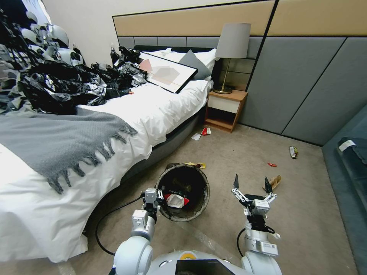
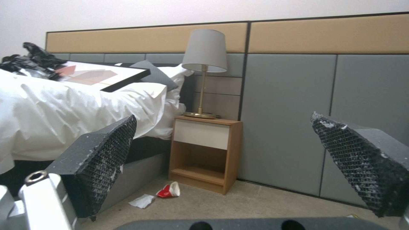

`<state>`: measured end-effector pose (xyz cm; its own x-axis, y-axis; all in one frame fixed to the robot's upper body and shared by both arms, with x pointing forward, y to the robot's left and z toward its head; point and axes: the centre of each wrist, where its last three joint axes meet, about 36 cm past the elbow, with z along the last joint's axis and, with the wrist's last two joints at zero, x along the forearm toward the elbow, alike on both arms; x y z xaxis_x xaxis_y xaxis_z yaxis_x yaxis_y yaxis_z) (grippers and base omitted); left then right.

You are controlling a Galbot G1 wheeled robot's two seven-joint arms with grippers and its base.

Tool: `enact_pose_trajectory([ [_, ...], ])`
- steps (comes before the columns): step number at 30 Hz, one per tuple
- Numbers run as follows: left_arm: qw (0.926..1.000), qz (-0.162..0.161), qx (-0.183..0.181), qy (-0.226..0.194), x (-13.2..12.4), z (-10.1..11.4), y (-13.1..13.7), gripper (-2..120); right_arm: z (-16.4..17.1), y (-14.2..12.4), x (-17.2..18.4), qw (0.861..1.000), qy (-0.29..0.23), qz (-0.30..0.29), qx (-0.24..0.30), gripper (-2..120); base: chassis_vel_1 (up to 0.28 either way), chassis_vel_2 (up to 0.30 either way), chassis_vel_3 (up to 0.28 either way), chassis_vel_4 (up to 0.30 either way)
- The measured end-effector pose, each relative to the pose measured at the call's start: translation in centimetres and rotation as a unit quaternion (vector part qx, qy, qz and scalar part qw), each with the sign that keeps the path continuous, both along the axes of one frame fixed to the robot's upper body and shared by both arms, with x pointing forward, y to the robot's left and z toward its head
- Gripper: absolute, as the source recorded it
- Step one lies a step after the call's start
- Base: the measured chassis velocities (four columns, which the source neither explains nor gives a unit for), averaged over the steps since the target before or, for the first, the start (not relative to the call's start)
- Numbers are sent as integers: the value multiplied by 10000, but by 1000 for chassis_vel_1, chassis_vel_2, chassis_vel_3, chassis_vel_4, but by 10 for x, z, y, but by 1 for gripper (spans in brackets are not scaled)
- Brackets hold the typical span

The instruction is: Pick up the trash bin, then pick up the garbage from the floor and place it into the trash bin.

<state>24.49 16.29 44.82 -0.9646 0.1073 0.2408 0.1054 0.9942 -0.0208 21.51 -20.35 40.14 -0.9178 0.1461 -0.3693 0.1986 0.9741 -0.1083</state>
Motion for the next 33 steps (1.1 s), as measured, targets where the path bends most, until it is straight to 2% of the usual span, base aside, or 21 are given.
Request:
enact_pose_trajectory([
  [22,10000,0,0,0,0,0,0,0,1,0,1,9999,-15,95,-84,100,-89,-89,-90,-86],
  [33,10000,0,0,0,0,0,0,0,-1,-5,4,9991,-225,209,-305,100,-122,-129,-116,-116],
])
